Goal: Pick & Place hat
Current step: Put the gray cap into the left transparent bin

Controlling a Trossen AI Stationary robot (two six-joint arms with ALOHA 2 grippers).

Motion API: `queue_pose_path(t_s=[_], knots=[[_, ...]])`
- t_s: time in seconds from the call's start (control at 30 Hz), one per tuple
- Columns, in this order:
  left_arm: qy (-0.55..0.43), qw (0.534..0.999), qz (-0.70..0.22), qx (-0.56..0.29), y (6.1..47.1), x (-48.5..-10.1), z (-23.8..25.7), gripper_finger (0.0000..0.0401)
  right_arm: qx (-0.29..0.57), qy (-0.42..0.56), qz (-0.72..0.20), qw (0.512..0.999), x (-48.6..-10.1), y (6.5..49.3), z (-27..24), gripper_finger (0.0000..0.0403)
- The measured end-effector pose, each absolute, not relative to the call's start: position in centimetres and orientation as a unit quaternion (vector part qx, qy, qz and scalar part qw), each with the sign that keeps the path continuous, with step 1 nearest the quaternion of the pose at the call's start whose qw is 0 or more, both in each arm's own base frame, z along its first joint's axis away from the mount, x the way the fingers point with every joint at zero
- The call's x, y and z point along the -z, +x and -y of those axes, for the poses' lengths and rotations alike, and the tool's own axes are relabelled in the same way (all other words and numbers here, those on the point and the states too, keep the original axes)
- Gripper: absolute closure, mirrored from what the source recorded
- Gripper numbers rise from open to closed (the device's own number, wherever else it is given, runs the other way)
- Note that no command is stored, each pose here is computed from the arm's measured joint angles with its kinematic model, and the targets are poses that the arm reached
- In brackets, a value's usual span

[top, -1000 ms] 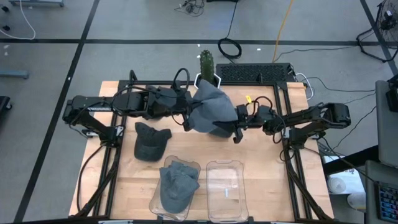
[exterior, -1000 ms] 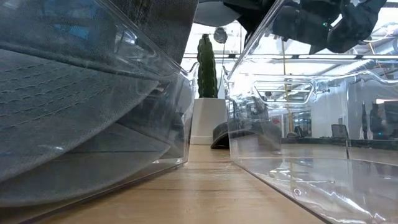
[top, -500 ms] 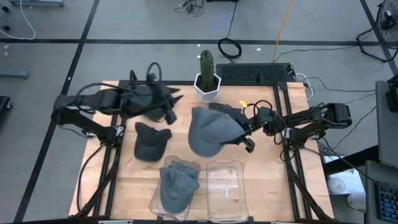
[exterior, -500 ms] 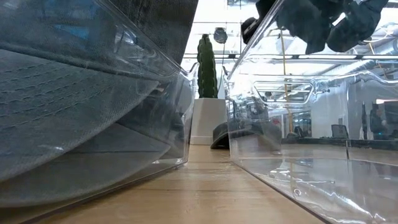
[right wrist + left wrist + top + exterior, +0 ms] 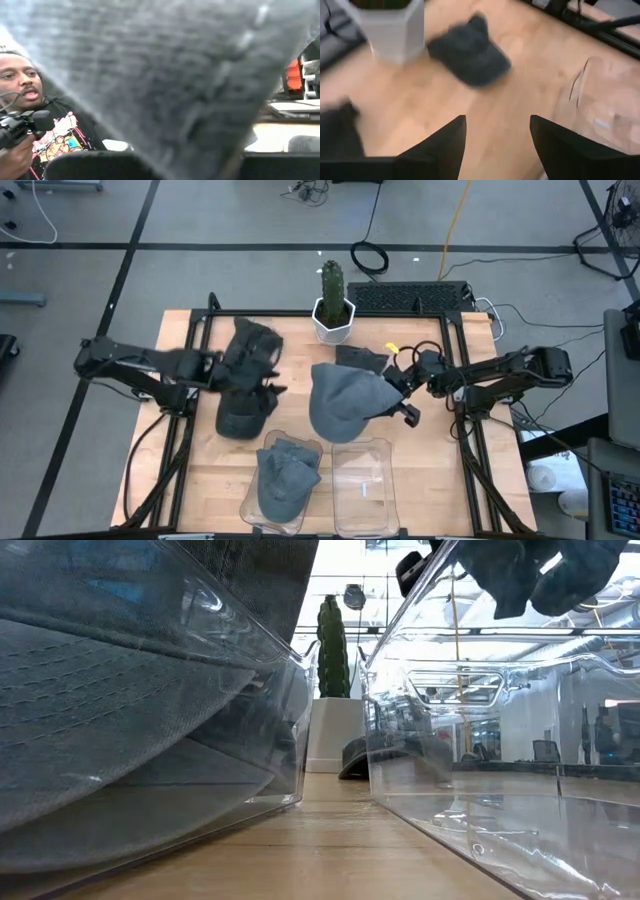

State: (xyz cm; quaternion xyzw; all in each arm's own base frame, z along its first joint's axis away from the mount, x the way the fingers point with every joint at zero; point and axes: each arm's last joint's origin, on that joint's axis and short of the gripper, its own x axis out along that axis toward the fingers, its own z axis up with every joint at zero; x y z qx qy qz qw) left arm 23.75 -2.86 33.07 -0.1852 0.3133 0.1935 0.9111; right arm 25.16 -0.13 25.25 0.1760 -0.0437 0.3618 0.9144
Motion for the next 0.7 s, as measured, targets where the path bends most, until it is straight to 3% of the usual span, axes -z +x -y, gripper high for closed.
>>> queue_pose_path(t_s=[0.2,0.33,0.47,0.7], knots=[[-0.219,0.940,-0.235,-0.113,20.7,-27.7,5.1,0.0202,-0.343,0.173,0.036,0.923,-25.5,24.8,0.5,0.0402],[-0.200,0.973,-0.113,-0.009,20.0,-25.6,5.9,0.0214,-0.299,0.180,0.032,0.937,-25.2,25.0,0.9,0.0403],[-0.221,0.972,-0.015,0.076,19.5,-23.9,5.5,0.0217,-0.283,0.184,0.022,0.941,-25.1,25.4,0.8,0.0403],[-0.313,0.948,0.016,0.055,20.3,-23.0,4.0,0.0217,-0.289,0.156,0.007,0.944,-26.0,27.0,-1.3,0.0403]])
